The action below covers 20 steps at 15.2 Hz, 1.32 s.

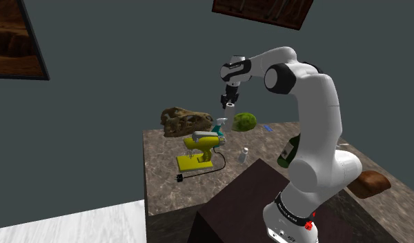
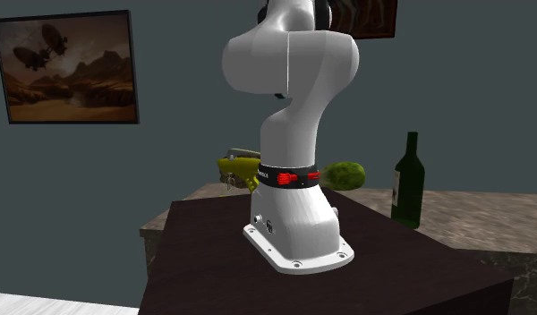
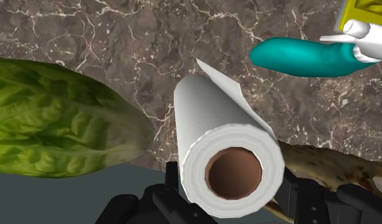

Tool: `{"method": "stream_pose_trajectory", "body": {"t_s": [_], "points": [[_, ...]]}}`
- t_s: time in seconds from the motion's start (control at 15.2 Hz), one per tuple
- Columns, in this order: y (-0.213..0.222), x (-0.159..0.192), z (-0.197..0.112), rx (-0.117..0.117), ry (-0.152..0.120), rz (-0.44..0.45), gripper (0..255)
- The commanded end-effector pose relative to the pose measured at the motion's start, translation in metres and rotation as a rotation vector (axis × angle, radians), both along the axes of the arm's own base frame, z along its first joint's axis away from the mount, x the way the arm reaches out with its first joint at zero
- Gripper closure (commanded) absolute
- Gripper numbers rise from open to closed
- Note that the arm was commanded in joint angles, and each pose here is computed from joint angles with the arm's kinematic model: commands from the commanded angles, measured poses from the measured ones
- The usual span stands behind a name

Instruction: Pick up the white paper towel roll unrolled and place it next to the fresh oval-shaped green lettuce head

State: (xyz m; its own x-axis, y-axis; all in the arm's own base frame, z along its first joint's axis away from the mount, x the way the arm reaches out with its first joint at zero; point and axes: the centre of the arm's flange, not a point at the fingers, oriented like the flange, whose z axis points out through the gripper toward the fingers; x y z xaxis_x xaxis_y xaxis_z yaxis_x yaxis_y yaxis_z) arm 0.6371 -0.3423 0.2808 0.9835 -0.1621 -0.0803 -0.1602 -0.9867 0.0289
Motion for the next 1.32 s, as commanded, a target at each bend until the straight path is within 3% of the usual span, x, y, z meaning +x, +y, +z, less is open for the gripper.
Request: {"method": "stream_pose_trajectory", "body": {"t_s": [0.0,0.59,1.12,1.19,1.25], "points": [[0.000,-0.001,-0.012,0.000,0.000,0.000,255],[0.000,-0.001,-0.062,0.000,0.000,0.000,255],[0.000,-0.001,-0.062,0.000,0.000,0.000,255],[0.000,-0.001,-0.062,0.000,0.000,0.000,0],[0.000,-0.001,-0.062,0.000,0.000,0.000,0]]}}
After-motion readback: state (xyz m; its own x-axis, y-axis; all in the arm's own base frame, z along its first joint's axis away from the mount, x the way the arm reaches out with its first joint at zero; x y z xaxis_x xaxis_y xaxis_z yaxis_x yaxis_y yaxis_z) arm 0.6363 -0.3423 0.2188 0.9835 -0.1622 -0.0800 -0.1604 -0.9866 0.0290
